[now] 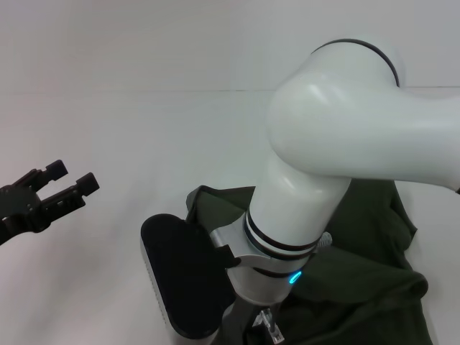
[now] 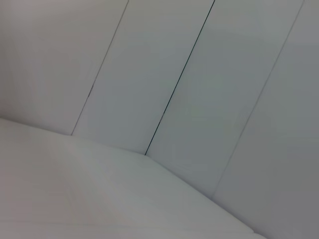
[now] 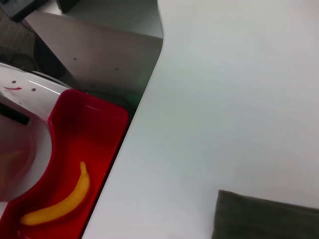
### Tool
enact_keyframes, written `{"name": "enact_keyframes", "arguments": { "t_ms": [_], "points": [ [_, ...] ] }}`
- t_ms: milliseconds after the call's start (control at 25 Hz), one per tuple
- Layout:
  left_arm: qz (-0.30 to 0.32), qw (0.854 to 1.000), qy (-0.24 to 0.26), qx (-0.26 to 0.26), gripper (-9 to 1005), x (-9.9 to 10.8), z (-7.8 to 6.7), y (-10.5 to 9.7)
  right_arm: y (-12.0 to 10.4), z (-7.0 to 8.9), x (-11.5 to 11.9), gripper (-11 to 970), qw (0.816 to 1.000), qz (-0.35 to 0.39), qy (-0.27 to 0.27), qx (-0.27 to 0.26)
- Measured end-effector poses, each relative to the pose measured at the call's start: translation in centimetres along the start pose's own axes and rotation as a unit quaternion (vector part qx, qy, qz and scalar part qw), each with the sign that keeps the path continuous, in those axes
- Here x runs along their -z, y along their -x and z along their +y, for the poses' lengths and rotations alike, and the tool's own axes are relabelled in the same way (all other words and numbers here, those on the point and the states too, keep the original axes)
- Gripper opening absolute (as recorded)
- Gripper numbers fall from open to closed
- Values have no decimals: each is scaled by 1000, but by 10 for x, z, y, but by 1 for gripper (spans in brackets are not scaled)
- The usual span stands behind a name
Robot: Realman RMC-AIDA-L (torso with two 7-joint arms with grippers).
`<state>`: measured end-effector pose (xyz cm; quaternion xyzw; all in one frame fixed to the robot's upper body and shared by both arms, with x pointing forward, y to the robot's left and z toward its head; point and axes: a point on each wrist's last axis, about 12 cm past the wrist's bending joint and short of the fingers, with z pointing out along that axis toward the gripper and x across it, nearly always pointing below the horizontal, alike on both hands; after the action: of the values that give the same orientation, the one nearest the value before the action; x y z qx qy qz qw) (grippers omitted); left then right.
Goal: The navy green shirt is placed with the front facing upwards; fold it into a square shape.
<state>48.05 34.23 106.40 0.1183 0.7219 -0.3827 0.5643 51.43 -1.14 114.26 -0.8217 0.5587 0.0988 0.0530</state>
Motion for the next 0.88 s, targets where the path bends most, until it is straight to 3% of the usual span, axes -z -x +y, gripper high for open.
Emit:
{"name": "enact_keyframes", "arguments": {
  "t_ms": [880],
  "points": [
    [-1,1000,-1,-2,948,-1,-1,-2,-5,1,-6,877,1000,3,-9,6]
  ]
}}
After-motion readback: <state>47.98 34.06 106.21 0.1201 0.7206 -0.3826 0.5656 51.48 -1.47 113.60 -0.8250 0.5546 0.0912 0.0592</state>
